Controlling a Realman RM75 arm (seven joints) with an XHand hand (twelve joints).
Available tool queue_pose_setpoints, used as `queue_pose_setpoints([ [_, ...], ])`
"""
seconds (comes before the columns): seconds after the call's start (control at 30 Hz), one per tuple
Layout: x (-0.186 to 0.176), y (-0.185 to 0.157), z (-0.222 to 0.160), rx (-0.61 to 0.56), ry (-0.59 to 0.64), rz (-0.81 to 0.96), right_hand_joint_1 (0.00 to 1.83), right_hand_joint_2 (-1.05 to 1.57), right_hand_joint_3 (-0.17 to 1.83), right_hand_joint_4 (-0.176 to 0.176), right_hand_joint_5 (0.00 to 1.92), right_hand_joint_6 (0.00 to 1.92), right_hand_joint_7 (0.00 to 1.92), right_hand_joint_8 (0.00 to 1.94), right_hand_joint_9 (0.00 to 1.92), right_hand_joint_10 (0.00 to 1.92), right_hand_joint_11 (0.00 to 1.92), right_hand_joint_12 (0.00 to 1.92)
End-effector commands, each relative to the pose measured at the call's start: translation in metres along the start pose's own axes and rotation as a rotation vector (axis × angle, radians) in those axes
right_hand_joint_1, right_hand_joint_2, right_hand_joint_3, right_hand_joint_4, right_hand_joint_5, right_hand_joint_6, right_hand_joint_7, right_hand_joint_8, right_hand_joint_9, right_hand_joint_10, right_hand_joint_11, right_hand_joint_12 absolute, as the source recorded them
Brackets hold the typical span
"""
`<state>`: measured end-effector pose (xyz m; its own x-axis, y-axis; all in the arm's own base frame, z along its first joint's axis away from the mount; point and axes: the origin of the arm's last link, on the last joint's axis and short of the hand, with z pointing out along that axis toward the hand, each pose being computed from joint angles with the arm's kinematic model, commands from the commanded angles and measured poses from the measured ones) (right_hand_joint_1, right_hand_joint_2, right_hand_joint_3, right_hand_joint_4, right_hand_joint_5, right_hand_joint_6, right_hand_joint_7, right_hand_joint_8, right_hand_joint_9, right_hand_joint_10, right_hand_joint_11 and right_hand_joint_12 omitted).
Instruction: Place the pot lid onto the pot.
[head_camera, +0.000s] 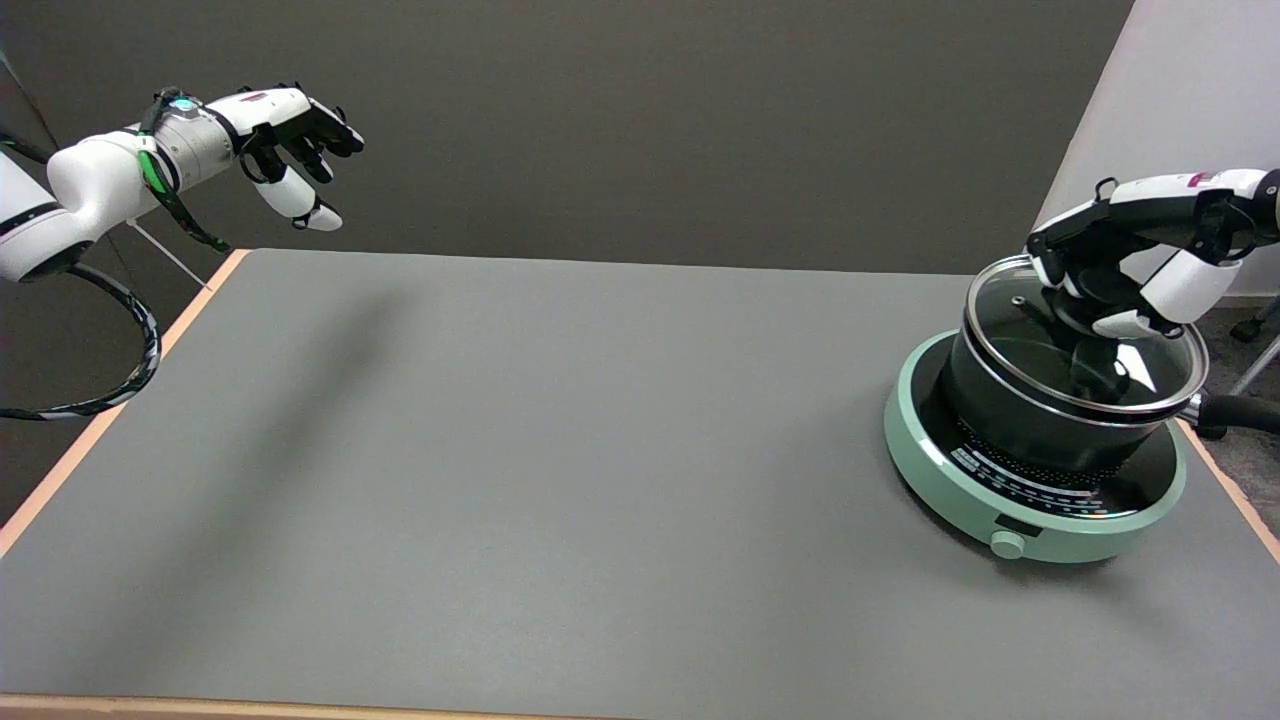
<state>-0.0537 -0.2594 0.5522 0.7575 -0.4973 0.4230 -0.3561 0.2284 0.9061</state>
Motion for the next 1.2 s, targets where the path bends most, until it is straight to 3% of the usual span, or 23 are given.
queue_pose_setpoints([
  [0.03, -0.0048, 0.0057, 0.0064, -0.006, -0.016, 0.021, 1.49, 1.07, 0.83, 0.176, 0.48, 1.64, 0.63, 1.80, 0.63, 1.92, 0.17, 1.92],
  [1.2, -0.0074, 0.0058, 0.0103, 0.001, -0.016, 0.034, 1.50, 1.07, 0.83, 0.176, 0.48, 1.64, 0.63, 1.79, 0.63, 1.92, 0.16, 1.92],
])
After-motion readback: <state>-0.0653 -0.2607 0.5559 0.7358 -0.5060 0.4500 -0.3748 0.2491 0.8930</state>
